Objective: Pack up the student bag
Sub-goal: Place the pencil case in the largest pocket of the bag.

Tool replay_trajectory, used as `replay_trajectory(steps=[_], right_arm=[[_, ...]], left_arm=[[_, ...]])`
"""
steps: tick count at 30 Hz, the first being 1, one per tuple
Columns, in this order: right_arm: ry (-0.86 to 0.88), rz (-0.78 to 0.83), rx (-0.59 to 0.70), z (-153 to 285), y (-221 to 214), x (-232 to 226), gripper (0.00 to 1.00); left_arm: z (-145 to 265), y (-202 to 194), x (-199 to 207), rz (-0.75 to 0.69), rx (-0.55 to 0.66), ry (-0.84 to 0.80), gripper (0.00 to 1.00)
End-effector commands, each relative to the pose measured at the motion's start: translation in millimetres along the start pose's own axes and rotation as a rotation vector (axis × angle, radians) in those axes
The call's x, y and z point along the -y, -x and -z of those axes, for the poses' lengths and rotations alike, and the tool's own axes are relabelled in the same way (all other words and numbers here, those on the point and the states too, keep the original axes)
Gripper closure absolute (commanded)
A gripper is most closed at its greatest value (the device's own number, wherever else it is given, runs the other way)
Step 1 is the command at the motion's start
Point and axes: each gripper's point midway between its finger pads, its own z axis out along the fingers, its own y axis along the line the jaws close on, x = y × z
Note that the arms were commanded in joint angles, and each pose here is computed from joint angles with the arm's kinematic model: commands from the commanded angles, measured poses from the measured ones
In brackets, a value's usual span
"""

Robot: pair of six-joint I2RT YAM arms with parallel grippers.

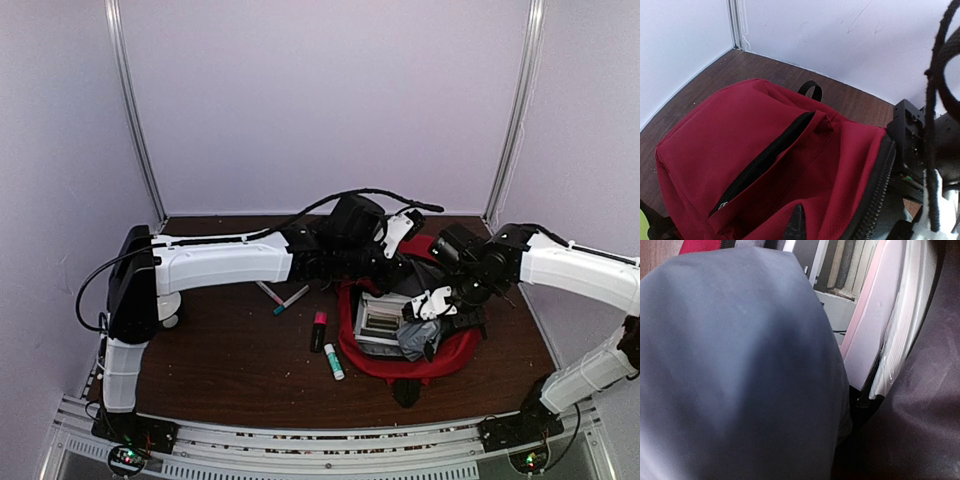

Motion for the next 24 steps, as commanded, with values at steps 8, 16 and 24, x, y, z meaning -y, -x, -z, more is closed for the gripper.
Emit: replay_trajectory(steps=[8,16,24], right_arm=[[0.319,-0.303,-0.222,-12,-27,-47,1.0],[0.141,-0.417,-0.081,-4,-16,-15,0.71],[0.125,-0.297,0.112,49,-10,-29,0.57]], left_arm=[[26,44,15,0.001,0.121,-0.079,1.0],[20,39,6,0.003,0.112,-0.031,1.0],[16,41,-5,0.02,0.117,-0.02,1.0]])
